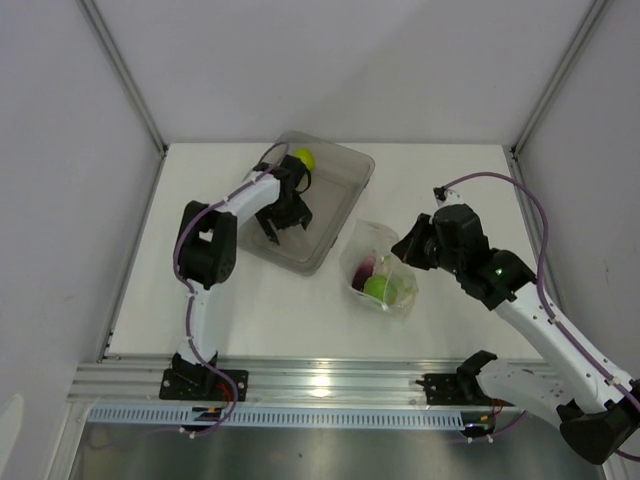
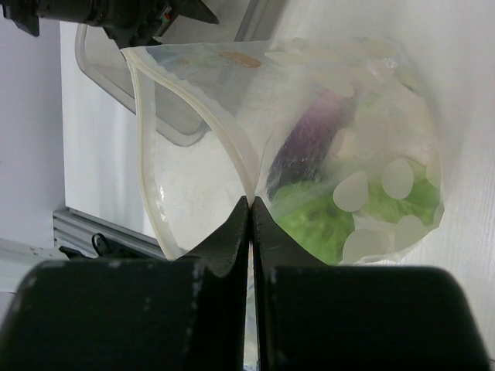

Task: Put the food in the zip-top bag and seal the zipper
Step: Adjust the bin at the center of the board.

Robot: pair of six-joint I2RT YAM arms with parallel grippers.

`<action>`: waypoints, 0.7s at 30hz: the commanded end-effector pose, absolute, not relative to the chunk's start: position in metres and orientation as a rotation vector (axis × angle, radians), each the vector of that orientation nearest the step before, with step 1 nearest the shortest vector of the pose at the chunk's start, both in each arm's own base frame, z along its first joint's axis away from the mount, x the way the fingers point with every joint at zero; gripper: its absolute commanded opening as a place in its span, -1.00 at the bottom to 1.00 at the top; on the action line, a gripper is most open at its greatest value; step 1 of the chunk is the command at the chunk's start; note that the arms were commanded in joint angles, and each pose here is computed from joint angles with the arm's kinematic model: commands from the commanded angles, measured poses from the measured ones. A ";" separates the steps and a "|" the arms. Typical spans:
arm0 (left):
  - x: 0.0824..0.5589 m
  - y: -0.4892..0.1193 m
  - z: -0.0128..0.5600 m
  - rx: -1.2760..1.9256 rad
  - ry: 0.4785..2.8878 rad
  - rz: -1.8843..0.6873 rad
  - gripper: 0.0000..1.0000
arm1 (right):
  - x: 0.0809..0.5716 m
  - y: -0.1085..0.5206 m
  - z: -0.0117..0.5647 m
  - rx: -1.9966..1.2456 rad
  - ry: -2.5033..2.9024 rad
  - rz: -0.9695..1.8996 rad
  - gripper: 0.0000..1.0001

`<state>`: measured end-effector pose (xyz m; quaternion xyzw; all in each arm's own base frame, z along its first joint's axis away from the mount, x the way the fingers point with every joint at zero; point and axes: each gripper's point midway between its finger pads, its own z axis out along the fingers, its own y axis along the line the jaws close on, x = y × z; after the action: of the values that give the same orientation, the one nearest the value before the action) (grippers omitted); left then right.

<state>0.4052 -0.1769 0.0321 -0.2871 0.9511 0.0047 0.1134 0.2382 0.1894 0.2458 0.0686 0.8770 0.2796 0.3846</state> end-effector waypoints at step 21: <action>0.301 -0.281 0.064 -0.825 2.795 -0.287 0.30 | 0.224 0.184 0.271 0.220 2.159 0.784 -1.00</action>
<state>0.3114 -0.2572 0.0391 -0.2730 0.9554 -0.0569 0.0973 0.2252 0.1838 0.2596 0.0817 0.8667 0.2985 0.3911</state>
